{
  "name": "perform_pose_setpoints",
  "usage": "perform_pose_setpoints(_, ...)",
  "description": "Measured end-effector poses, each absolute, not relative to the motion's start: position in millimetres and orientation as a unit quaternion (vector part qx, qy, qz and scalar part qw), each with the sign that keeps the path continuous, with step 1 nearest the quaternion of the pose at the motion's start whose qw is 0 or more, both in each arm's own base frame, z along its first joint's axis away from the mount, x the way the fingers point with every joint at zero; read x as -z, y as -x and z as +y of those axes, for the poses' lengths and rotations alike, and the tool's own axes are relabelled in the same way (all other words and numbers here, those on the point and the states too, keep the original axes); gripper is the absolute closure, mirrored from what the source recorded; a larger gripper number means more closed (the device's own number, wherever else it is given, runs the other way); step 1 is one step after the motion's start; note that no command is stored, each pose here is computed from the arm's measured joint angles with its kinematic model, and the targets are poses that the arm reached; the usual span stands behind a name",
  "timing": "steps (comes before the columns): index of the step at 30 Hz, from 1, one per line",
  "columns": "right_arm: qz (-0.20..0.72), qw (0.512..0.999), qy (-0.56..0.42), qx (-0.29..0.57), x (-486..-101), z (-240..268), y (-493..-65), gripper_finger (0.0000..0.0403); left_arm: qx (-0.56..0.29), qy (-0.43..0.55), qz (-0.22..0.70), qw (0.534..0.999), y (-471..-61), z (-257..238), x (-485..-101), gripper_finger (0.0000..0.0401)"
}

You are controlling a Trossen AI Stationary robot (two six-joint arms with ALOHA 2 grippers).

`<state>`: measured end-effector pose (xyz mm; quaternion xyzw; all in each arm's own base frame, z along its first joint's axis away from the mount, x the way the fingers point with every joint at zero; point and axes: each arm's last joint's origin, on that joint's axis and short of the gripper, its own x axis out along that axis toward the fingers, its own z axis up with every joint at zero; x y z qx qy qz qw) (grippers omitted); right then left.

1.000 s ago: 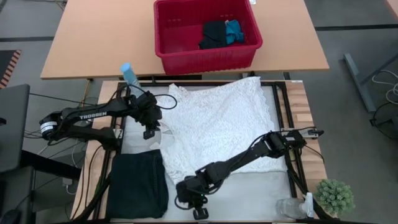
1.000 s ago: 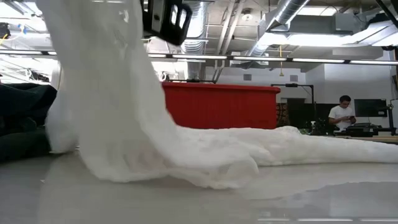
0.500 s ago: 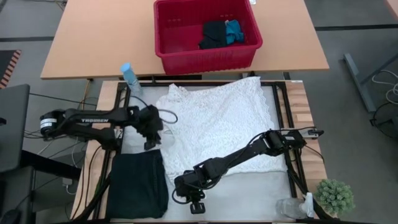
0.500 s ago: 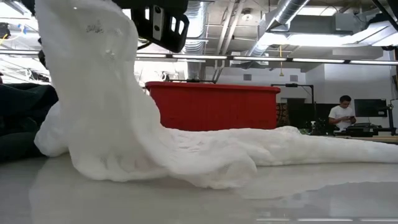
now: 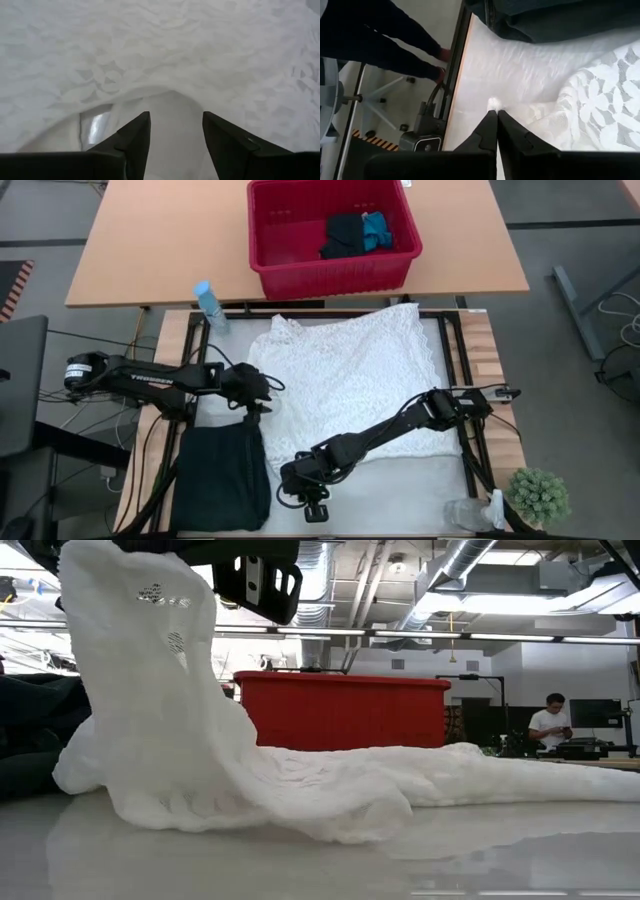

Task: Fold Laundry from Bin
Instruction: Fold the white dress from the red bin

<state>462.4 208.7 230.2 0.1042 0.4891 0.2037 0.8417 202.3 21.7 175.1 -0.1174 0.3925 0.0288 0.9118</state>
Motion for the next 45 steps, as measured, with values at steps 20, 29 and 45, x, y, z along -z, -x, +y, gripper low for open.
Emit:
perform_pose_setpoints(20, 0.494, 0.84, -0.103, -0.202, -230, 209, -461, 0.0378, 0.062, 0.211, 0.498, 0.839, -223, 9, -133, 0.0256)
perform_pose_setpoints(29, 0.502, 0.835, -0.102, -0.199, -229, 209, -460, 0.0371, 0.048, 0.186, 0.523, 0.83, -225, 16, -148, 0.0393)
perform_pose_setpoints(45, 0.511, 0.831, -0.112, -0.19, -228, 209, -459, 0.0359, 0.023, 0.136, 0.61, 0.781, -210, 25, -152, 0.04)
